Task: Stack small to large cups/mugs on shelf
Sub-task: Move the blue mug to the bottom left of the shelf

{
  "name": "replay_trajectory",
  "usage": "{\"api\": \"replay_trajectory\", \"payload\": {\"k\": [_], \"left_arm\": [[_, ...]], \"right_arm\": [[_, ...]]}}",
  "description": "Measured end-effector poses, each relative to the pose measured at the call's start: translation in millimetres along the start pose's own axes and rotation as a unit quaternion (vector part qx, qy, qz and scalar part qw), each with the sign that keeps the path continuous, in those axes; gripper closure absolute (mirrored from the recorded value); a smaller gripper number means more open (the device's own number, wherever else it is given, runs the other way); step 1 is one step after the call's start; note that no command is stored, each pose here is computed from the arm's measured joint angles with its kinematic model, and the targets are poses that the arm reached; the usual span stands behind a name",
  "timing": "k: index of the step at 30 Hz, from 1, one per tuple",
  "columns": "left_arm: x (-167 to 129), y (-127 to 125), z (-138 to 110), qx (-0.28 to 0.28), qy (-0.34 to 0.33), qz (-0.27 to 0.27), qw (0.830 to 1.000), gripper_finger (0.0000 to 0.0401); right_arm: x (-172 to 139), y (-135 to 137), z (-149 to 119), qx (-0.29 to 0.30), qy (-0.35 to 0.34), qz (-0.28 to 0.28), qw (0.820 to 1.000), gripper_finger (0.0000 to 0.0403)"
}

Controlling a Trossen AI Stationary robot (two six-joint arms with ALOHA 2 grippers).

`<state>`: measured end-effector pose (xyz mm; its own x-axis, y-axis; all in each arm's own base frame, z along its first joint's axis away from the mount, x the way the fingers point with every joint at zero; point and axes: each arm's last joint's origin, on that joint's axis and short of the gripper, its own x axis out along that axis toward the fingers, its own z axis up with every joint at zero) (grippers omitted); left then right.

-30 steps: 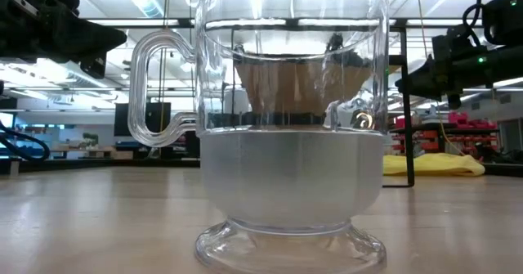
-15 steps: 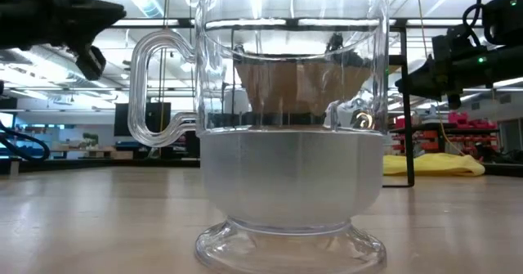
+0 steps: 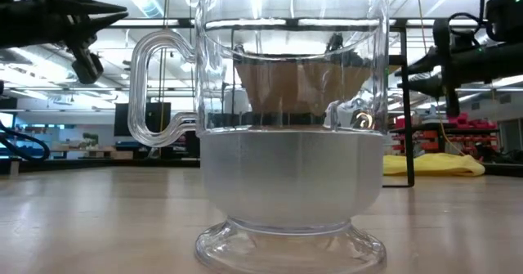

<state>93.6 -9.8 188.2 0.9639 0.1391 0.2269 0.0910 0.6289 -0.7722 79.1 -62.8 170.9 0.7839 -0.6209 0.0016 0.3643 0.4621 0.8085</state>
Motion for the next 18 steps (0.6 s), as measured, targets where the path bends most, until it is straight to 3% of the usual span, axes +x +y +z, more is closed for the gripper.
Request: {"api": "replay_trajectory", "payload": {"k": [3, 6, 8, 11, 15, 18], "left_arm": [[-0.3, -4.5, 5.7, 0.001, -0.038, -0.012, 0.999, 0.0368], [-2.6, -15.7, 17.4, 0.012, -0.097, -0.063, 0.993, 0.0371], [-4.2, -24.4, 26.1, 0.042, -0.123, -0.079, 0.988, 0.0375], [-8.0, -45.3, 46.9, 0.067, -0.156, -0.099, 0.981, 0.0380], [-4.0, -70.7, 67.4, 0.110, -0.151, -0.090, 0.978, 0.0380], [5.7, -92.7, 81.9, 0.151, -0.123, -0.068, 0.978, 0.0382]], "right_arm": [[0.0, 0.4, 0.6, 0.043, -0.006, 0.000, 0.999, 0.0286], [-0.1, 4.1, 3.1, 0.086, -0.017, 0.021, 0.996, 0.0286], [-0.8, 10.5, 7.1, 0.106, -0.029, 0.060, 0.992, 0.0286], [-5.8, 27.9, 17.6, 0.089, -0.059, 0.166, 0.980, 0.0286], [-25.6, 55.2, 34.6, 0.046, -0.128, 0.345, 0.929, 0.0286], [-42.4, 67.1, 42.9, 0.025, -0.185, 0.433, 0.882, 0.0286]]}}
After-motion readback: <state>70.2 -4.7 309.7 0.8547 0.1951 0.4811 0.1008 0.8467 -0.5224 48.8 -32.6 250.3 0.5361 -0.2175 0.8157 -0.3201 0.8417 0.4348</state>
